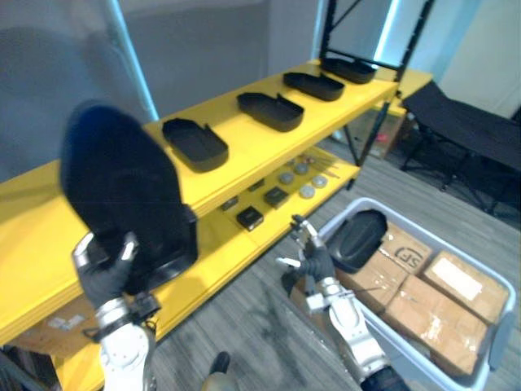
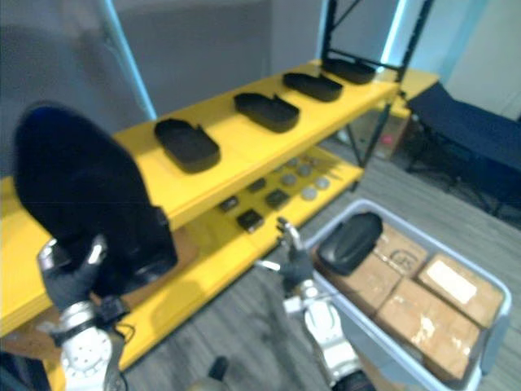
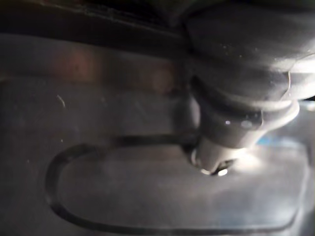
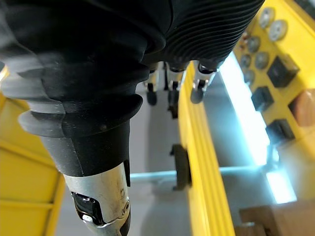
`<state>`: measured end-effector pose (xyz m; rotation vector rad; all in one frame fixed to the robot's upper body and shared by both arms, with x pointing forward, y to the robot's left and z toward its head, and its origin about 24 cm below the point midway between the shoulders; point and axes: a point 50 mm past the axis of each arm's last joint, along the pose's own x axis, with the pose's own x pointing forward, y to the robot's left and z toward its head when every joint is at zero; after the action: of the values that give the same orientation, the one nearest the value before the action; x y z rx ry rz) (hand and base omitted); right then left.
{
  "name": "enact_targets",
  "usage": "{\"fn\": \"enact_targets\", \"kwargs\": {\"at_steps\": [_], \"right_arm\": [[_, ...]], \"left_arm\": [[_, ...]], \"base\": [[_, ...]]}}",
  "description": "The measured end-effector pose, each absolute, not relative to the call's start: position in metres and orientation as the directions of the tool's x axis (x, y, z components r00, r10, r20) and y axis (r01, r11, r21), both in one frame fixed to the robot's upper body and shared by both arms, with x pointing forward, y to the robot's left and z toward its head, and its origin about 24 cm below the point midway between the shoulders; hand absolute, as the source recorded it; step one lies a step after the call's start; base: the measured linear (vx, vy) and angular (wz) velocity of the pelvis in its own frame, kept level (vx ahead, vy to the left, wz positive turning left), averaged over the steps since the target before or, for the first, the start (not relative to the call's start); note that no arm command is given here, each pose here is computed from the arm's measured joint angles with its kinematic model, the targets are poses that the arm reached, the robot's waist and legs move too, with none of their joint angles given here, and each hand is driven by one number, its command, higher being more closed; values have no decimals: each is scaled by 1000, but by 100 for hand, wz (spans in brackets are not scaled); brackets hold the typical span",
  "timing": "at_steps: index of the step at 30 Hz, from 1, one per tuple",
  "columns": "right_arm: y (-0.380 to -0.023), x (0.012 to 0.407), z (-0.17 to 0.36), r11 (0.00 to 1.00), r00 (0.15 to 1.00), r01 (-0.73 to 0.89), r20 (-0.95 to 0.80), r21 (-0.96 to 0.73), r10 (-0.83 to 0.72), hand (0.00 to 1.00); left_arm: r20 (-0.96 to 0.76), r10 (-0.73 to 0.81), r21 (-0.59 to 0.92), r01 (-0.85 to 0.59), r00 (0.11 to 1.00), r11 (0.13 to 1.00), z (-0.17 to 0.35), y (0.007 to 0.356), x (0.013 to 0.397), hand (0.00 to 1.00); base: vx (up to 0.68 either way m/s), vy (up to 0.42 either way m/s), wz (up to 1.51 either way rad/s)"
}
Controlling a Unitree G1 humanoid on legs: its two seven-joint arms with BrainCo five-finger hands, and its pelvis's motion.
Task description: Walk over and take plastic housings, then place them on the shelf
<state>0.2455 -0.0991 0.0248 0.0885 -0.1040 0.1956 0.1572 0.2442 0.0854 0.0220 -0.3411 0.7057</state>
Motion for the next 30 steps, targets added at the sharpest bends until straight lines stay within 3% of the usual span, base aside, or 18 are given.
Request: {"fn": "enact_targets", "kwargs": {"at_steps": [8, 18, 23, 25, 30], "right_arm": [[-106, 239, 13, 983, 985, -171, 30, 73, 170, 0], [-131, 221, 8, 994, 996, -91, 1, 64, 91, 0], [-151, 214, 7, 998, 1000, -9, 18, 69, 8, 0], [-157, 208, 7, 997, 1000, 18, 24, 73, -19, 0], [-154, 212, 10, 998, 999, -12, 42, 54, 10, 0]], "left_arm": [[316, 682, -118, -687, 659, 717, 88, 251, 141, 100], [351, 664, -189, -644, 661, 741, 95, 247, 150, 100], [404, 554, -163, -539, 728, 826, 103, 234, 166, 100], [457, 436, -118, -433, 775, 894, 113, 225, 181, 100], [438, 367, -96, -363, 820, 927, 108, 216, 198, 100]], "base": [[-20, -5, -9], [-50, 22, 58], [-52, -28, 52], [-48, -81, 99], [-63, -47, 50]]}}
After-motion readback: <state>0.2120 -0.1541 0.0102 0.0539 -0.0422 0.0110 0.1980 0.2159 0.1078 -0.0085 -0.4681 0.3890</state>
